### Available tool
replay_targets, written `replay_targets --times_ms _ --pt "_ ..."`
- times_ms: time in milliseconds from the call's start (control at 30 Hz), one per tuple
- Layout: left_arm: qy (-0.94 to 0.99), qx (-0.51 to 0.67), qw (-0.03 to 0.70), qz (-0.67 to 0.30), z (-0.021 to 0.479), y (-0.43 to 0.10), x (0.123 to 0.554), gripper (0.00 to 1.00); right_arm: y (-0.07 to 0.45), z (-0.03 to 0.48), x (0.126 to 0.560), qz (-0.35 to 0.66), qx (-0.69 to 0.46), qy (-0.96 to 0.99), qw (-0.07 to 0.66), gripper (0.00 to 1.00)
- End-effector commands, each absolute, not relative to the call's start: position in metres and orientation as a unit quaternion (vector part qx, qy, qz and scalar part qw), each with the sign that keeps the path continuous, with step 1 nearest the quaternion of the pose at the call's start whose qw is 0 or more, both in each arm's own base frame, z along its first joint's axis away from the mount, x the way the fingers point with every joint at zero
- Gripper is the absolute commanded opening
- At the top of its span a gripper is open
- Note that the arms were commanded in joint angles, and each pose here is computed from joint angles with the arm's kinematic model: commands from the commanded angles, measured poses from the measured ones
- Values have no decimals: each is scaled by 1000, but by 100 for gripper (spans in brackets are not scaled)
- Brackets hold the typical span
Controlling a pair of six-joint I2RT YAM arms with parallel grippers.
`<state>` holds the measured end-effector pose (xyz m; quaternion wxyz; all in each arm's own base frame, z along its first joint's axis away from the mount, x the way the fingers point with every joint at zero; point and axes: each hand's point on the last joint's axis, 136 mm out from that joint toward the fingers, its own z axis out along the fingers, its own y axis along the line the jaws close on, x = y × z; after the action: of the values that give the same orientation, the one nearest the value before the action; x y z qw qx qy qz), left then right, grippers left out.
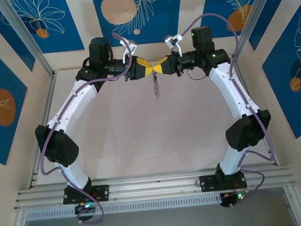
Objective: Put the keys on the keyring
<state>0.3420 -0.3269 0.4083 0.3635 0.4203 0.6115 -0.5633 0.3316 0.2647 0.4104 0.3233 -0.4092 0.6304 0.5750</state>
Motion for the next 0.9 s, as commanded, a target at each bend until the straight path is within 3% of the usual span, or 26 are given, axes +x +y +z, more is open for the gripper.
replay_targets --times_ms 0,167,300,400,433,500,667,767,867 --pt "589 437 385 -559 425 -329 339 36 266 418 326 579 -421 619 324 0" --pt "588 438 388 -559 426 -329 339 25 266 417 325 578 -420 620 323 0" --pt "587 438 389 -559 427 -329 339 25 266 416 325 578 -421 620 322 0" --pt "584 439 391 -560 429 -329 339 17 266 415 325 579 -421 620 321 0" --pt "583 439 391 -560 430 -329 339 19 266 416 324 578 -421 620 322 0" --pt "583 438 393 -561 430 -329 339 34 266 416 324 578 -421 620 323 0" --pt "581 439 395 -560 432 -329 339 36 265 414 326 577 -420 622 323 0" --pt "581 440 391 -562 429 -330 339 27 265 414 326 577 -420 622 323 0" --pt "584 439 388 -561 427 -330 339 13 264 414 327 575 -418 624 324 0"
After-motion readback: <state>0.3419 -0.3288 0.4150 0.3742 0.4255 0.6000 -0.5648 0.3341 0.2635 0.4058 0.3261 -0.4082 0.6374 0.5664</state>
